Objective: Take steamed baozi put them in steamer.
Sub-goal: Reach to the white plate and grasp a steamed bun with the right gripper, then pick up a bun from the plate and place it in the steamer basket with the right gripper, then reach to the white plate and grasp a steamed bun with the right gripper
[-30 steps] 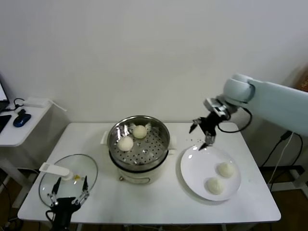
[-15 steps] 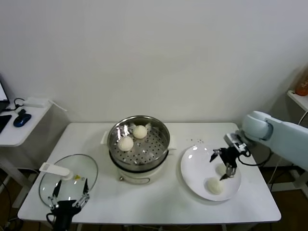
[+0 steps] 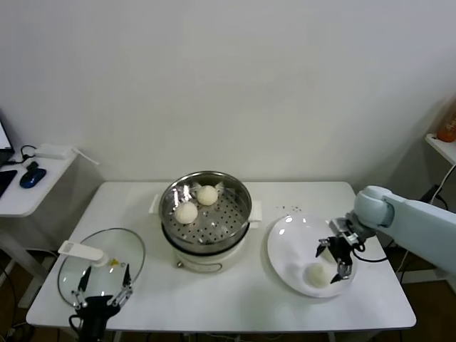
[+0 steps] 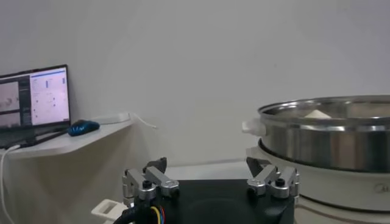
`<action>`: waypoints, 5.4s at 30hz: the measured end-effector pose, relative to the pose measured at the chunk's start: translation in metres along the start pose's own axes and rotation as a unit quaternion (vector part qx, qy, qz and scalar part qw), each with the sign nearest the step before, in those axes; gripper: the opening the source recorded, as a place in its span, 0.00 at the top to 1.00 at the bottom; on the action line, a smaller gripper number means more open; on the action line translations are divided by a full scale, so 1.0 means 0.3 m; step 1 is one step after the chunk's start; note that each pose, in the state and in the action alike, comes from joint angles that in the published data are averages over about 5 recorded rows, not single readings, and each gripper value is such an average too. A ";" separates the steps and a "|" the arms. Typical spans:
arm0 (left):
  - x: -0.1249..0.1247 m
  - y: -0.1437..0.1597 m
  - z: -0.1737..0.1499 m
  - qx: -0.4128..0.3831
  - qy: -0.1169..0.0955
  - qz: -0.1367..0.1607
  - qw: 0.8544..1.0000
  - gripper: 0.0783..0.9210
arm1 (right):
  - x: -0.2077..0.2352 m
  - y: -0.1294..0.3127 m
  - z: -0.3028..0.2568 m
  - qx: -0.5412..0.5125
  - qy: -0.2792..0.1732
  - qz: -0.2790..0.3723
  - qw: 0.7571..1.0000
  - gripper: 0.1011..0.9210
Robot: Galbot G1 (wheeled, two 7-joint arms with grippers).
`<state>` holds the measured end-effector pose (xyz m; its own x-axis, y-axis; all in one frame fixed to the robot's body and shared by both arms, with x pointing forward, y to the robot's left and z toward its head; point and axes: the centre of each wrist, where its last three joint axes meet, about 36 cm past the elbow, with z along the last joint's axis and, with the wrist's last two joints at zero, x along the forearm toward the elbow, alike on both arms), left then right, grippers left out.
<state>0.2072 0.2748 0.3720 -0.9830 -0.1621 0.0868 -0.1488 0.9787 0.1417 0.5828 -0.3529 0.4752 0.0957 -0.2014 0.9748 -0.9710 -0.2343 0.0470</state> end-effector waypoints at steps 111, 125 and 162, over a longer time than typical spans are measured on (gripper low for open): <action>-0.007 0.020 0.009 -0.002 0.023 0.001 1.000 0.12 | 0.232 -0.279 -1.357 0.629 0.121 0.060 0.766 0.35; -0.006 0.015 0.015 0.000 0.023 0.002 1.000 0.12 | 0.174 -0.281 -1.373 0.632 0.114 0.042 0.766 0.35; -0.026 0.028 -0.020 -0.012 0.007 0.008 1.000 0.12 | 0.576 -0.397 -1.076 0.478 0.080 0.080 0.871 0.12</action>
<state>0.2142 0.2836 0.3784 -0.9837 -0.1479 0.1024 -0.1299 0.9778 0.1641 0.6443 -0.0528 0.7084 -0.1300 -0.1864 0.9738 -0.3354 -0.9160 -0.2201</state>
